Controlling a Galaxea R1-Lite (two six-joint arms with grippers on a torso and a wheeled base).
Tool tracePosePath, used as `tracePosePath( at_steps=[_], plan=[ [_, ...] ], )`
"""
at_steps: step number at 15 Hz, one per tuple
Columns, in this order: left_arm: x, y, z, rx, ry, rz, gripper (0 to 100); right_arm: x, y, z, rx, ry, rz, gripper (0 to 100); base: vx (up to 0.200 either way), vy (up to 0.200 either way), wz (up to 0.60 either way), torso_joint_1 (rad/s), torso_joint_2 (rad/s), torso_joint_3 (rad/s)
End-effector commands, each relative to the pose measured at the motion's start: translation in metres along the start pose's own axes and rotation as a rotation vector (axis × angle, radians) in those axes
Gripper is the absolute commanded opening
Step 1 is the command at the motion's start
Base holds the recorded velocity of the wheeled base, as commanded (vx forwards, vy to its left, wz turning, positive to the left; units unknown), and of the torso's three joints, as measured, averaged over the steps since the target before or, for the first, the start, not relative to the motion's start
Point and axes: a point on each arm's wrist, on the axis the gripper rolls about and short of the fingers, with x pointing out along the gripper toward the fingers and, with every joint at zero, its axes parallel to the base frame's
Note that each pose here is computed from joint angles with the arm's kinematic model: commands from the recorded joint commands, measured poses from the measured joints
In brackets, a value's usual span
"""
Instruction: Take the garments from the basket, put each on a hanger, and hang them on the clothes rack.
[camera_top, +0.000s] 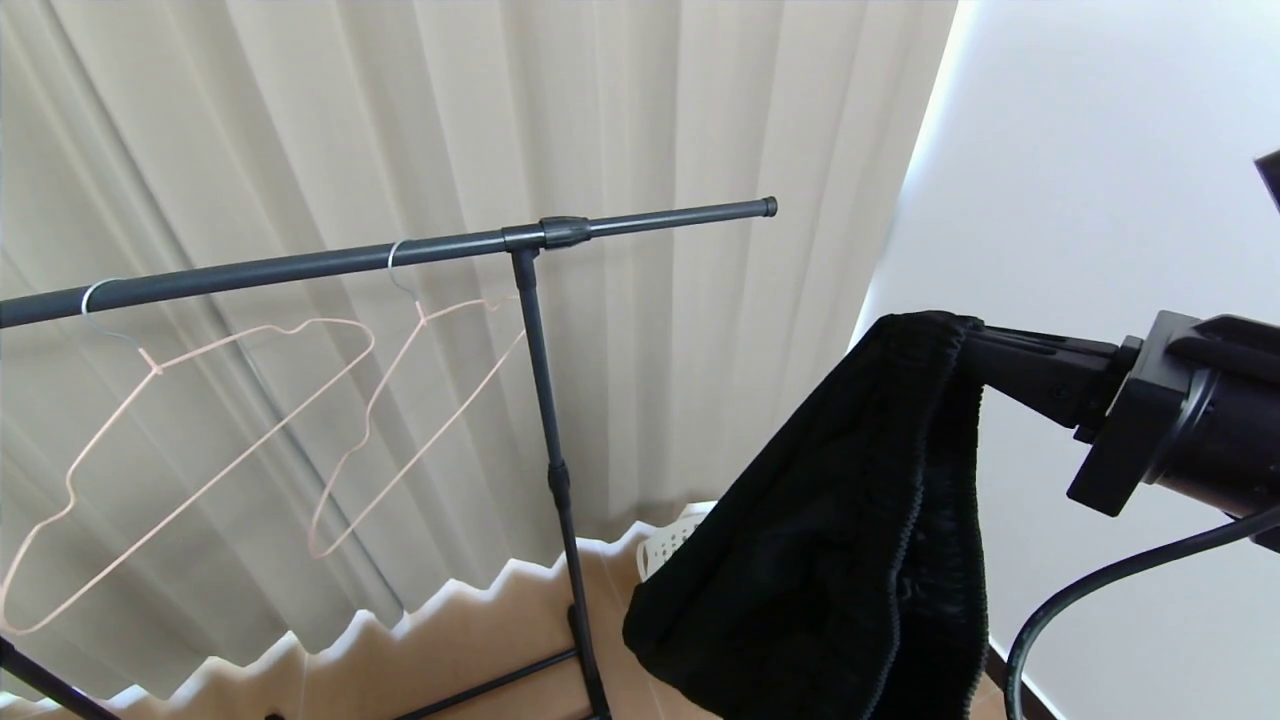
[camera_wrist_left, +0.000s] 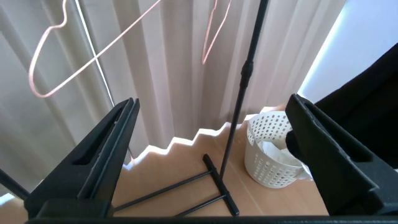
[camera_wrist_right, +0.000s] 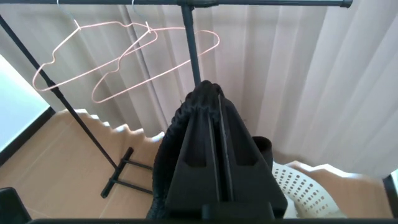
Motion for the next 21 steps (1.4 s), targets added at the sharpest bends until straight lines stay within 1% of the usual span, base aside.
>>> tracePosePath(
  at_steps=[1, 3, 5, 9, 12, 17, 21],
  plan=[
    [0.0000, 0.0000, 0.0000, -0.001, 0.001, 0.002, 100, -0.0003, -0.0004, -0.0044, -0.023, 0.015, 0.000, 0, 0.000, 0.000, 0.00, 0.056, -0.12, -0.071],
    [0.0000, 0.0001, 0.0002, -0.001, -0.001, 0.006, 100, 0.0007, -0.0009, -0.0083, -0.033, 0.027, -0.002, 0, 0.000, 0.000, 0.00, 0.021, -0.03, -0.013],
    [0.0000, 0.0001, 0.0000, -0.001, 0.000, 0.005, 100, 0.0012, -0.0030, -0.0116, -0.035, 0.038, -0.012, 0, 0.000, 0.000, 0.60, 0.005, -0.02, -0.005],
    [0.0000, 0.0001, 0.0000, -0.001, 0.000, 0.005, 100, -0.0004, -0.0035, -0.0104, -0.038, 0.029, -0.014, 0, 0.000, 0.000, 0.60, 0.004, 0.00, -0.002],
    [0.0000, 0.0000, 0.0000, -0.001, 0.000, 0.005, 100, -0.0009, -0.0037, -0.0124, -0.067, 0.035, -0.016, 0, 0.000, 0.000, 0.60, 0.004, 0.00, -0.002],
    [0.0000, -0.0001, 0.0000, -0.001, 0.001, 0.000, 100, -0.0013, -0.0039, -0.0121, -0.070, 0.033, -0.017, 0, 0.000, 0.000, 0.00, 0.000, 0.00, 0.000],
    [0.0000, 0.0000, 0.0000, -0.001, 0.001, -0.001, 100, -0.0013, -0.0039, -0.0119, -0.070, 0.032, -0.017, 0, 0.000, 0.200, 0.00, 0.002, 0.00, 0.001]
  ],
)
